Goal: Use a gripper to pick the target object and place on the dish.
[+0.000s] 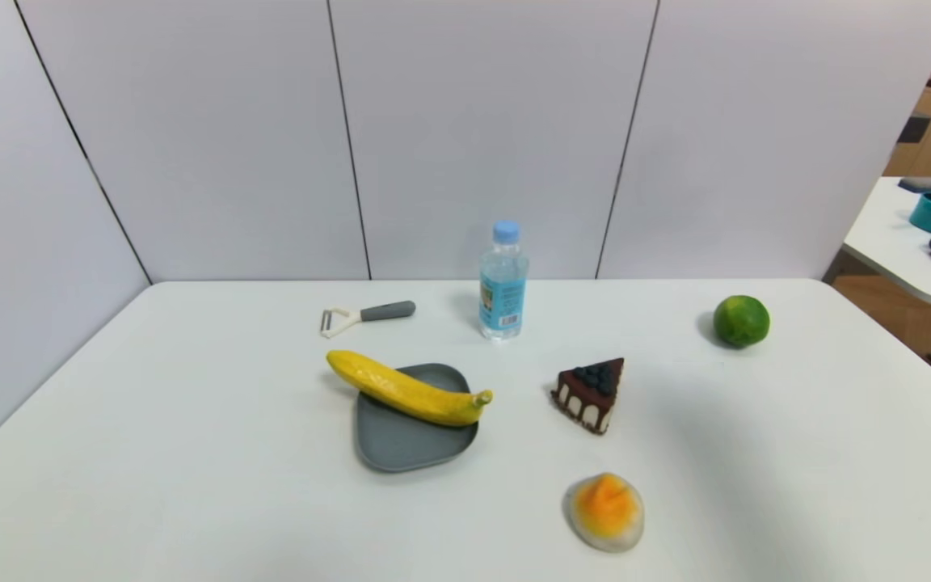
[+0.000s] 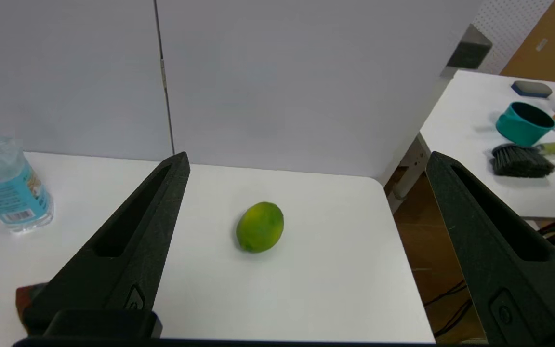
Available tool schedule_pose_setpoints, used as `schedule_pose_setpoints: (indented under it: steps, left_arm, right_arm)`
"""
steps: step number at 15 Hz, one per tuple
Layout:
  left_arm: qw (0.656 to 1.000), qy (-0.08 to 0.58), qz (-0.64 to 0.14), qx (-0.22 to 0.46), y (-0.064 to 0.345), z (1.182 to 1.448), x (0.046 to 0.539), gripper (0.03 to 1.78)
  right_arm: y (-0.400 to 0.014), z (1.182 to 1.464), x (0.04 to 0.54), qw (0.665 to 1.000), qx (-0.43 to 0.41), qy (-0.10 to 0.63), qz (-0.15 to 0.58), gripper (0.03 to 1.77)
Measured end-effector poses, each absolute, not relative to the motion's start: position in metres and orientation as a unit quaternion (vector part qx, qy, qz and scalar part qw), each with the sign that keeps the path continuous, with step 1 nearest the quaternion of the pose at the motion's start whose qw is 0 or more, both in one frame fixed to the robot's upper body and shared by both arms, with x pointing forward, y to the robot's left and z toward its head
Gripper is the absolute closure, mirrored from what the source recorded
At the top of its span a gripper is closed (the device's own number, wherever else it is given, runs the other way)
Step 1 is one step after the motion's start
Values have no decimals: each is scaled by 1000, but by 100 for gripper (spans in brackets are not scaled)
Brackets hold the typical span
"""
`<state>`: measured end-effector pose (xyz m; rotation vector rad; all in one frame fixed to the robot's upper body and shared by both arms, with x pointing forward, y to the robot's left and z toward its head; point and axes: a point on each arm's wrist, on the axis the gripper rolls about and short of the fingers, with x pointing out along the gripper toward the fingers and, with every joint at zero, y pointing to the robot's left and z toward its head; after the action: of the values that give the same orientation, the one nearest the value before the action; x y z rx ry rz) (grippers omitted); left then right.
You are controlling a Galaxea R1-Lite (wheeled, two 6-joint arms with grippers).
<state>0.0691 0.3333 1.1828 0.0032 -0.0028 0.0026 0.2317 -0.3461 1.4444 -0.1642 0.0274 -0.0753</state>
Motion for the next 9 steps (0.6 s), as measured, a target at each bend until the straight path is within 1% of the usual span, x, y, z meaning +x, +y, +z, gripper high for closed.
schedule_pose_setpoints:
  steps: [5, 9]
  left_arm:
    - [1000, -1, 1, 2, 333, 1183, 69, 12]
    - [1000, -1, 1, 2, 333, 1183, 69, 12]
  right_arm:
    - [-339, 1388, 141, 996, -79, -40, -12, 11]
    - [-335, 1342, 85, 993, -67, -97, -2, 11]
